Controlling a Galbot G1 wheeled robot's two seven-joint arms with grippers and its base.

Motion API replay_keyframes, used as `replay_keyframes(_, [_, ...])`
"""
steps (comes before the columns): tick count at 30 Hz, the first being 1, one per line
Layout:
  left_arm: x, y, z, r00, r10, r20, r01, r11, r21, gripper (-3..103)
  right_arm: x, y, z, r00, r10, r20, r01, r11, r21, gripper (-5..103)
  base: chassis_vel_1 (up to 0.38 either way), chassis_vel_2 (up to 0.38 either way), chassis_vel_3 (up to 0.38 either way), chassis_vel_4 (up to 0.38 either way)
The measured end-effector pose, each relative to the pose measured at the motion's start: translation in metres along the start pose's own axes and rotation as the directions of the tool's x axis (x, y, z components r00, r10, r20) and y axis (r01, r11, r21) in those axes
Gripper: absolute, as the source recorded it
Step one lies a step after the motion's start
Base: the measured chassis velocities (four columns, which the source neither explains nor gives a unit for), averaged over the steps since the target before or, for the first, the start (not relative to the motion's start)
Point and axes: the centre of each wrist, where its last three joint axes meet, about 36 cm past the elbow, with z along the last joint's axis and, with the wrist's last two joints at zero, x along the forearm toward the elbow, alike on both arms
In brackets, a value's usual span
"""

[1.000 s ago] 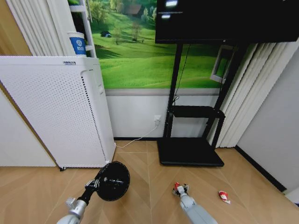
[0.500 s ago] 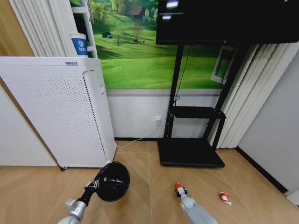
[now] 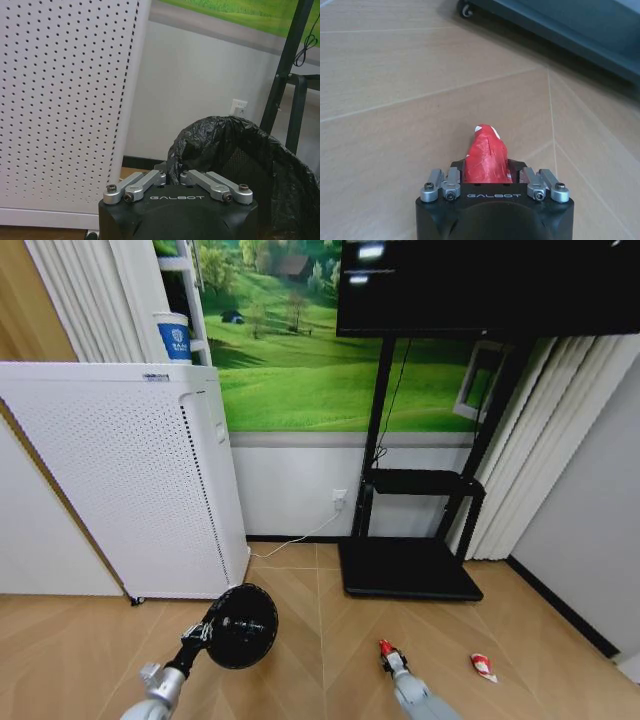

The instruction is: Pick up the trash bin and place the garbage on the floor into it.

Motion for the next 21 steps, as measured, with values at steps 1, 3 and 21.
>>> replay_keyframes(1, [-0.007, 0.001, -0.002, 1.0, 0.011, -0.007, -0.011, 1.0, 0.002, 6, 0.012, -0.004, 0.002, 0.999, -0.001, 0.034, 0.002, 1.0, -0.023, 46, 0.0, 0.0, 0.0, 0.0])
replay_keyframes(3, [-0.014, 0.0, -0.003, 1.0, 0.018, -0.011, -0.018, 1.0, 0.003, 6, 0.021, -0.01, -0.001, 0.998, 0.005, 0.068, -0.003, 0.999, -0.033, 44, 0.0, 0.0, 0.0, 0.0])
replay_keyframes(21, [-0.057, -0.021, -0.002, 0.989, 0.127, -0.076, -0.13, 0.991, -0.042, 6, 0.131, -0.003, -0.035, 0.837, -0.109, 0.535, 0.183, 0.979, -0.085, 21, 0.0, 0.0, 0.0, 0.0])
